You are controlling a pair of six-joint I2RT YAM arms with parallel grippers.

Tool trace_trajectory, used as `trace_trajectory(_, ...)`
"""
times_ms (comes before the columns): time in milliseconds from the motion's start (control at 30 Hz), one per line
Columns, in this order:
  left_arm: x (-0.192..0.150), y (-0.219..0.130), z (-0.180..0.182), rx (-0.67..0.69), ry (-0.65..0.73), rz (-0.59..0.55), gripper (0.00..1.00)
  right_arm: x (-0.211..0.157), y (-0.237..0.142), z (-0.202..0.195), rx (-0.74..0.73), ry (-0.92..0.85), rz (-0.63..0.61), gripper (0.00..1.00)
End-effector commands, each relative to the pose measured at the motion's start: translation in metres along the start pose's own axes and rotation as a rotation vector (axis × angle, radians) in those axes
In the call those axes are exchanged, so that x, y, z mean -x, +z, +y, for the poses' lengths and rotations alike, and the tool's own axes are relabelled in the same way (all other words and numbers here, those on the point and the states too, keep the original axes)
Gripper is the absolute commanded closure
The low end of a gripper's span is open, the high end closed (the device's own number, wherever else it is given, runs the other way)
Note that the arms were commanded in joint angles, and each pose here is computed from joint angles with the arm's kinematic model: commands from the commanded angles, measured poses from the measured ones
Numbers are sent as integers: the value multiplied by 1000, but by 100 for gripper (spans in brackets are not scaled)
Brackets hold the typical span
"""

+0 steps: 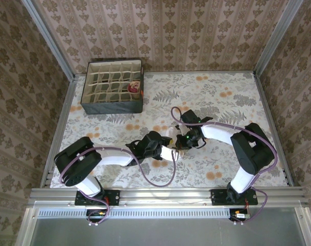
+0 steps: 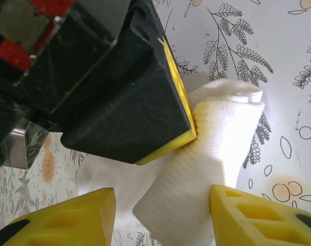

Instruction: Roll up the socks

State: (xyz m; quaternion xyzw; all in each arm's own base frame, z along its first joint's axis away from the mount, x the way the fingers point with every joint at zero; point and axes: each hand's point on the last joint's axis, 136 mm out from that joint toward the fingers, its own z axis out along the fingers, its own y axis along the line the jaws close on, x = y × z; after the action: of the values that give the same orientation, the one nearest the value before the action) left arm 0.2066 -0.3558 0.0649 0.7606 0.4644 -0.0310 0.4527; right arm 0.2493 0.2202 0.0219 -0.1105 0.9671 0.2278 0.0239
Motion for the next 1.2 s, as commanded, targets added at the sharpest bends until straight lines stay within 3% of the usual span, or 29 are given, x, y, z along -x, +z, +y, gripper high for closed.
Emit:
trace_trajectory(0, 6, -9, 17, 59, -43, -36, 50, -52, 22, -38, -138, 54, 202, 100)
trace_trajectory(267, 12, -10, -11, -116, -42, -63, 59, -51, 25, -36, -119, 56, 216, 100)
trace_trajectory(733, -15, 26, -47, -303, -49, 68, 61, -54, 26, -28, -65, 34, 246, 100)
trace_trajectory(900, -22, 25, -58, -412, -96, 133, 81, -48, 19, -15, 21, 41, 213, 99)
trace_trajectory(1067, -23, 15, -63, -496, -206, 142, 98, -27, 5, -10, 143, 115, 95, 84)
trace_trajectory(1167, -23, 10, -66, -545, -266, 144, 100, -25, 5, -14, 138, 124, 97, 79)
